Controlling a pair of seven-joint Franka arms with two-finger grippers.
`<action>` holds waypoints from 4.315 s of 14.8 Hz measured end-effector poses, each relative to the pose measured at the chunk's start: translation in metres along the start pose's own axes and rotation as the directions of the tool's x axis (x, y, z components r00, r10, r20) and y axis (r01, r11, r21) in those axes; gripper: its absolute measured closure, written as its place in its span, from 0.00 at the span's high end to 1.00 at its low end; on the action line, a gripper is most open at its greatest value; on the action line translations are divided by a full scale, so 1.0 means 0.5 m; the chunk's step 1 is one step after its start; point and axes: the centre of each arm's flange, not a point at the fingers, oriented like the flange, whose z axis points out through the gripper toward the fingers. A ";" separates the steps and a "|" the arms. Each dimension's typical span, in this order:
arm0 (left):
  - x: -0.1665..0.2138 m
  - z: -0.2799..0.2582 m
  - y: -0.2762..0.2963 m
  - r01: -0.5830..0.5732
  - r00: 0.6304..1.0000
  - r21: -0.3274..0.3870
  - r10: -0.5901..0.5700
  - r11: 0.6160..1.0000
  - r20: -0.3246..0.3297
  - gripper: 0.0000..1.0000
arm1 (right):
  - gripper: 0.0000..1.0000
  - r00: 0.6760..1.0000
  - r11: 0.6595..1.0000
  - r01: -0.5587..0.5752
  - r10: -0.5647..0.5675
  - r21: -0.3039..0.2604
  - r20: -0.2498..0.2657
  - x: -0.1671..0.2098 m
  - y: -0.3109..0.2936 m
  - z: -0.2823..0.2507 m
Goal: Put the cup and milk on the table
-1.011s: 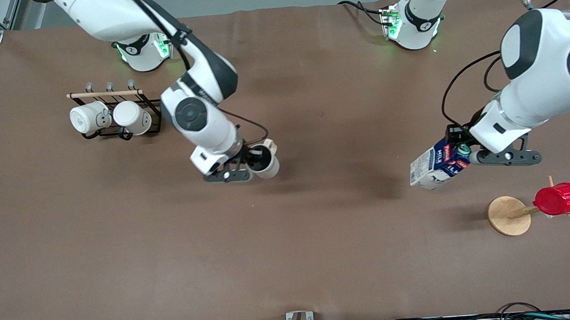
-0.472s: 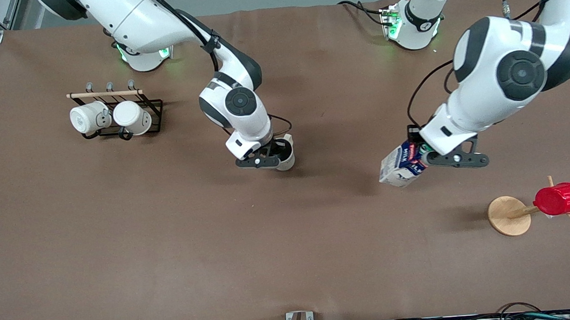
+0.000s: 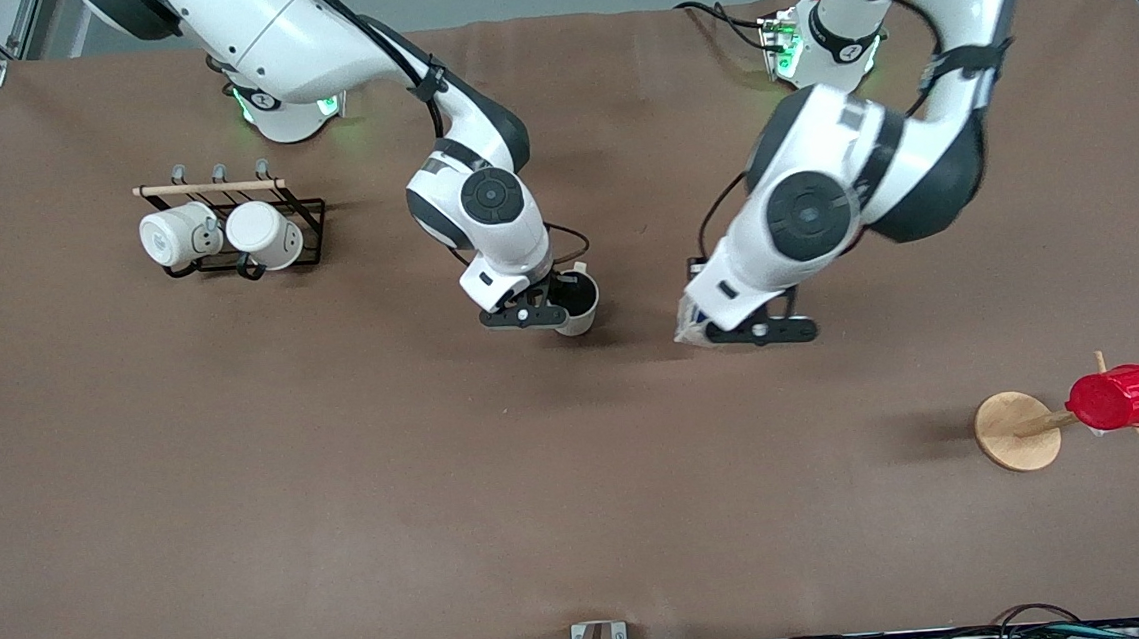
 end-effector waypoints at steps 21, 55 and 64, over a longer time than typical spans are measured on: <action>-0.021 0.111 0.216 0.029 1.000 0.019 -0.029 0.999 -0.006 0.32 | 1.00 0.995 0.987 -0.075 0.065 -0.143 -0.075 0.281 0.761 -0.661; -0.084 -0.322 -0.421 0.074 0.955 -0.069 -0.091 0.995 -0.281 1.00 | 1.00 0.998 0.997 0.050 -0.052 -0.064 -0.035 0.257 1.018 -0.854; -0.136 -0.378 -0.443 0.067 0.946 -0.068 -0.085 0.995 -0.312 1.00 | 1.00 0.998 0.996 0.057 -0.059 -0.063 -0.034 0.258 1.010 -0.853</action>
